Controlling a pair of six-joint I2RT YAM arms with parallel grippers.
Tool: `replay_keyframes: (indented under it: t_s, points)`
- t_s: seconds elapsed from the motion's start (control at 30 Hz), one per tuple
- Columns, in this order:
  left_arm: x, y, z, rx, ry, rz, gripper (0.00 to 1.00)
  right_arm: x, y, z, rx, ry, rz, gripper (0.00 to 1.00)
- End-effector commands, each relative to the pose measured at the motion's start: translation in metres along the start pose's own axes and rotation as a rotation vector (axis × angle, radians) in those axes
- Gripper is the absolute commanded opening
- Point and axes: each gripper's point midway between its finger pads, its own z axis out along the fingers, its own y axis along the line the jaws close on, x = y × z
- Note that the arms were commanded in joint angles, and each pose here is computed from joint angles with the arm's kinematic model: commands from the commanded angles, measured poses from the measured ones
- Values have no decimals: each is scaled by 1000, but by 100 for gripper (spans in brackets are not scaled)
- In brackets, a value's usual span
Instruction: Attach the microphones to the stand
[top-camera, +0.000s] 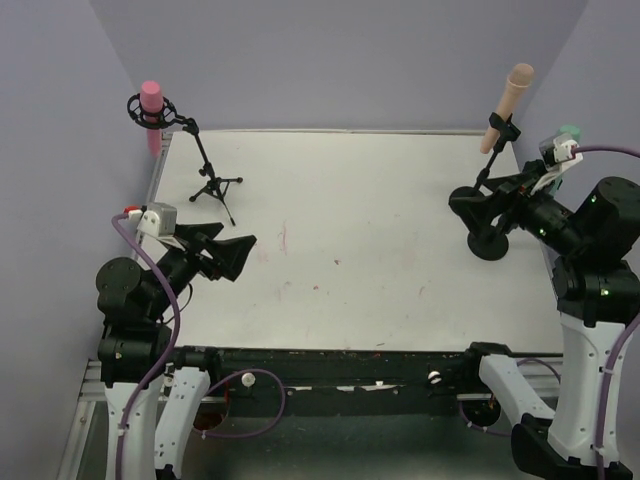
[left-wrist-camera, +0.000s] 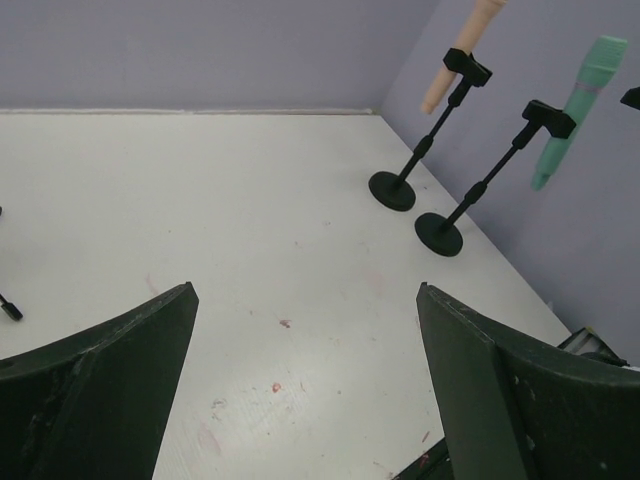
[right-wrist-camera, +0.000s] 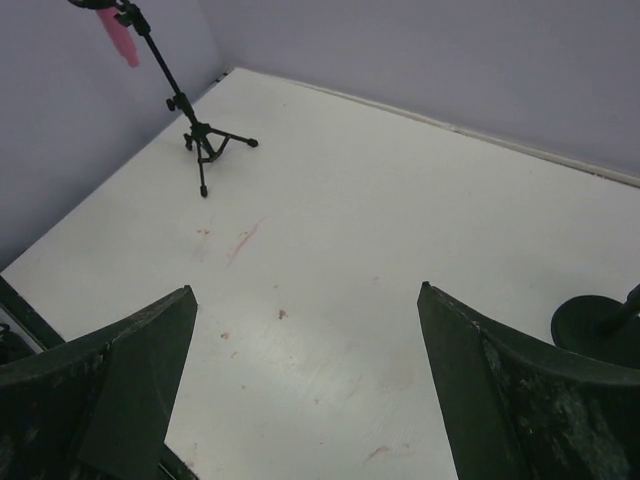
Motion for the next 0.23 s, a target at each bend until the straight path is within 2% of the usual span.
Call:
replay_keyframes:
  t_s: [0.0,0.2]
  points:
    - [14,0,-4,3,50,-21,99,17,-3,1,6,42,59,100]
    - [13,-2,-4,11,54,-10,99,26,-6,4,6,58,69,100]
